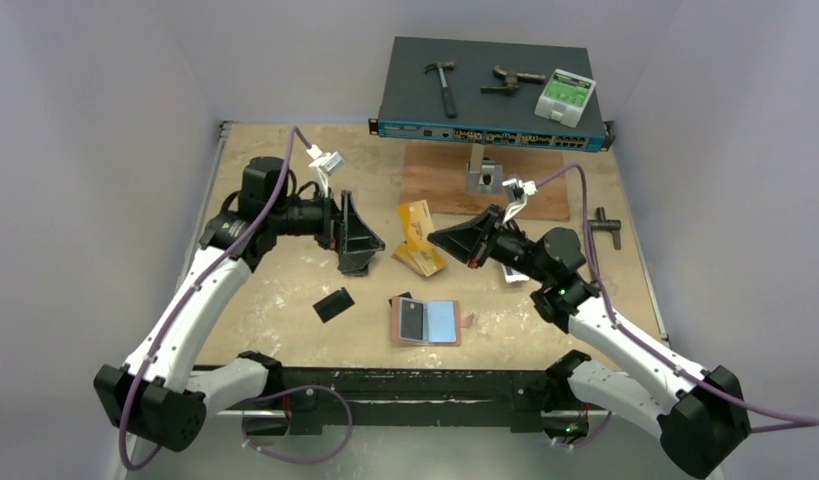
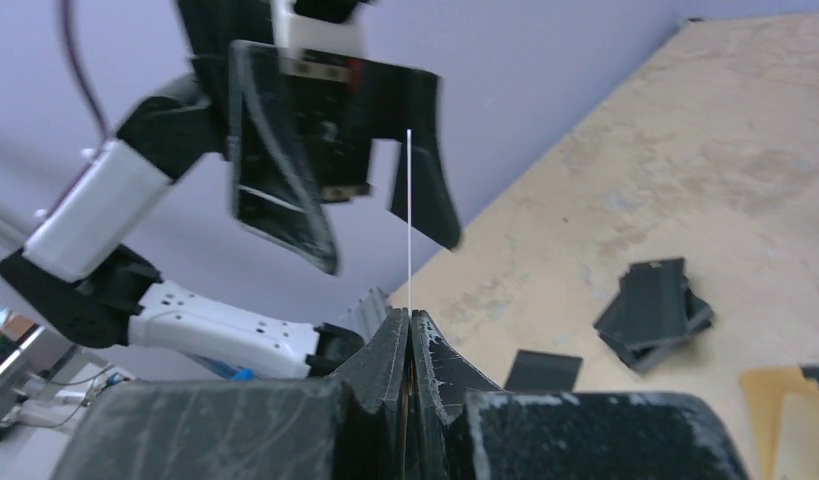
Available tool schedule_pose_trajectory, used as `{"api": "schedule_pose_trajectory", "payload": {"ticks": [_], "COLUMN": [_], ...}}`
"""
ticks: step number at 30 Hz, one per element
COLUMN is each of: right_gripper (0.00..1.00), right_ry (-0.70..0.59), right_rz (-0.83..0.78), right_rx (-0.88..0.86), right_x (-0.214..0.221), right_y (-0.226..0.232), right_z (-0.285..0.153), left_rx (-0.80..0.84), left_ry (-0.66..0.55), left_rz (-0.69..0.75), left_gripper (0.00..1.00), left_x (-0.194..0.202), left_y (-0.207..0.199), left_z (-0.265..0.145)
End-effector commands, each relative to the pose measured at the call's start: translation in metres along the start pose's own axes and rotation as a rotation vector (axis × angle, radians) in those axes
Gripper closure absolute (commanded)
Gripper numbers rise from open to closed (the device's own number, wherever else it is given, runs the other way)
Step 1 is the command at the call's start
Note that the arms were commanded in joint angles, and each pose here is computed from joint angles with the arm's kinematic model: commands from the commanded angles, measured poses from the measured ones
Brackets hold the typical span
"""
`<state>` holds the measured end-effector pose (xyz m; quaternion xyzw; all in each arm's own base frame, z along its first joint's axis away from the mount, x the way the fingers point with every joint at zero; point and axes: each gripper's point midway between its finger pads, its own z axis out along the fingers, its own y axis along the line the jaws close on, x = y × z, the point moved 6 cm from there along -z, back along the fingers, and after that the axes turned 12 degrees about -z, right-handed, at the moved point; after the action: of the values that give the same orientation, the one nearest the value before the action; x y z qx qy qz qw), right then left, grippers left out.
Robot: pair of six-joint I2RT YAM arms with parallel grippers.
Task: Put the credit cards into the card holder
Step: Pick up the credit card from the center of the board.
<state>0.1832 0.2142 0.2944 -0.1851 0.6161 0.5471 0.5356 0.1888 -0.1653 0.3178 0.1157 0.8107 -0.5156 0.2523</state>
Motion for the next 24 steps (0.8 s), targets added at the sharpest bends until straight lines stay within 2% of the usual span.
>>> {"api": "schedule_pose_trajectory", "payload": {"ticks": [1,6,12,18,24], "right_gripper": [1.0,1.0,1.0,1.0,1.0], "right_ry": [-0.142,-0.179,-0.213,-0.234,-0.24], "right_rz": [-0.04,-0.01,0.03,0.052,0.079], "right_rx": [-0.117,-0.171,-0.247,-0.276,-0.288], "right_x": [-0.044,-0.053,-0.063,-0.067,-0.067], "right_y": [0.029,0.035,0.041,0.044,0.042], "right_z": [0.019,0.027,0.038,0.04,0.045], "left_rx": [0.18,0.287,0.418,0.427,0.425], "left_ry": [-0.048,-0.103,-0.099,-0.114,-0.117], "left_rz": [-0.083,-0.027,0.049,0.067,0.055], "left_gripper": [0.14,0.24,0.24,0.19,0.29], "left_x": [-0.031,-0.052,-0.058,-0.061,-0.062], "left_y": [-0.03,-0.056,-0.079,-0.082,-0.08], "left_z": [0.003,-0.004,-0.013,-0.014,-0.012]}}
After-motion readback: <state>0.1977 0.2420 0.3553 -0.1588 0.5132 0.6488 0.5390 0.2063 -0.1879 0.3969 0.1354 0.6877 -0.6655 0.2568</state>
